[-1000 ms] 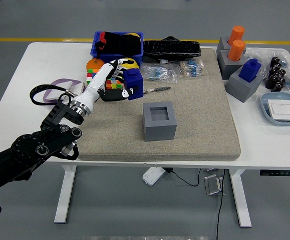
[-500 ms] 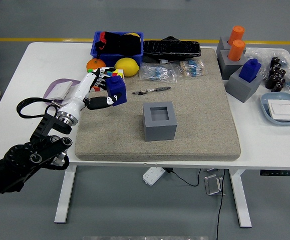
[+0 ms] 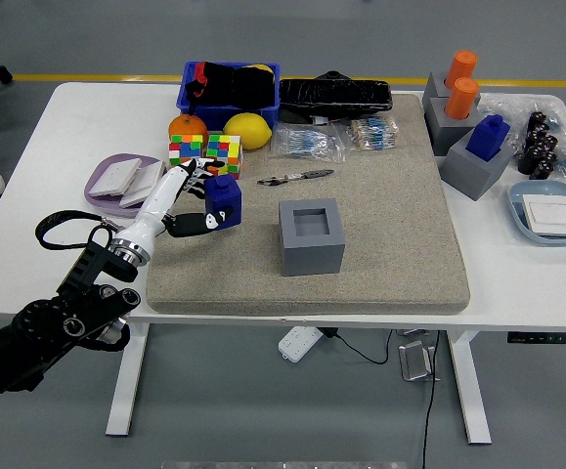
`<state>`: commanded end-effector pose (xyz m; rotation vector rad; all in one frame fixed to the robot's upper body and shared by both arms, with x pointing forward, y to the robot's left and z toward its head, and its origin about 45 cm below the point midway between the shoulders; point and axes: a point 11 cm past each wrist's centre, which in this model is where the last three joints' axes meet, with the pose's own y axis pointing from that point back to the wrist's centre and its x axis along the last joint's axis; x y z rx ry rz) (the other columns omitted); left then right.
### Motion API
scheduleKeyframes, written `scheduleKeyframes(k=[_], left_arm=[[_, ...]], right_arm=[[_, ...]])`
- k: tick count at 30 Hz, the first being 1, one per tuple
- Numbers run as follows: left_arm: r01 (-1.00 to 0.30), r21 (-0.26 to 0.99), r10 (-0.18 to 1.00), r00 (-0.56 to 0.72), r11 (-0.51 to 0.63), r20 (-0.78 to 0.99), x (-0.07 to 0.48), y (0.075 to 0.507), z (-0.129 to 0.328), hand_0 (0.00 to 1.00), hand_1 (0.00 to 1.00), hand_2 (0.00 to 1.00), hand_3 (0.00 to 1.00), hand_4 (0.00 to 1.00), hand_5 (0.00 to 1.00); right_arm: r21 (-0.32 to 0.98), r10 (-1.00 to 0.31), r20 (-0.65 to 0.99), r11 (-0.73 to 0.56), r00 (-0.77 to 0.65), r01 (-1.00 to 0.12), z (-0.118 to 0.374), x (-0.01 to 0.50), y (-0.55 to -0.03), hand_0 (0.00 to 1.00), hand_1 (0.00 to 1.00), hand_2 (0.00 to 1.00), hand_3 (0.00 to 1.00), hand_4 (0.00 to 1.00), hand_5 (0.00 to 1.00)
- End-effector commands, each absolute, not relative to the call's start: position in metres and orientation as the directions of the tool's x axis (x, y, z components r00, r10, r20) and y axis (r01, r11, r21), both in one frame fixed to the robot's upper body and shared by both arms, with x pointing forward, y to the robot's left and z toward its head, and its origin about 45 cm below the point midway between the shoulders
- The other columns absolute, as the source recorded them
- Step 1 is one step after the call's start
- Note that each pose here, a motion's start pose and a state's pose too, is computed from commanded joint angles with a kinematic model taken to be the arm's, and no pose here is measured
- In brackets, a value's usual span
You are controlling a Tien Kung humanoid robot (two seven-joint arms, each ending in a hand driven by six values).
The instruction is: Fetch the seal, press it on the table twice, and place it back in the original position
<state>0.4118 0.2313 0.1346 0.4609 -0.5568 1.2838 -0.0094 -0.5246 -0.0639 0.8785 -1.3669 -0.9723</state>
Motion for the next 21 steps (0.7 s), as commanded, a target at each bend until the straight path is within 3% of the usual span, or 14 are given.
scheduleKeyframes(k=[21], left_arm=[[-0.977, 0.061, 0.768, 0.197, 0.202, 0.609, 0.402, 0.238, 0.114, 0.482, 0.404, 0.366, 0.760, 0.641, 0.002]], right_arm=[[0.928, -0.928, 0.371, 0.370, -0.027, 0.044, -0.064, -0.008, -0.525, 0.771, 0.685, 0.693, 0.626, 0.705, 0.356]])
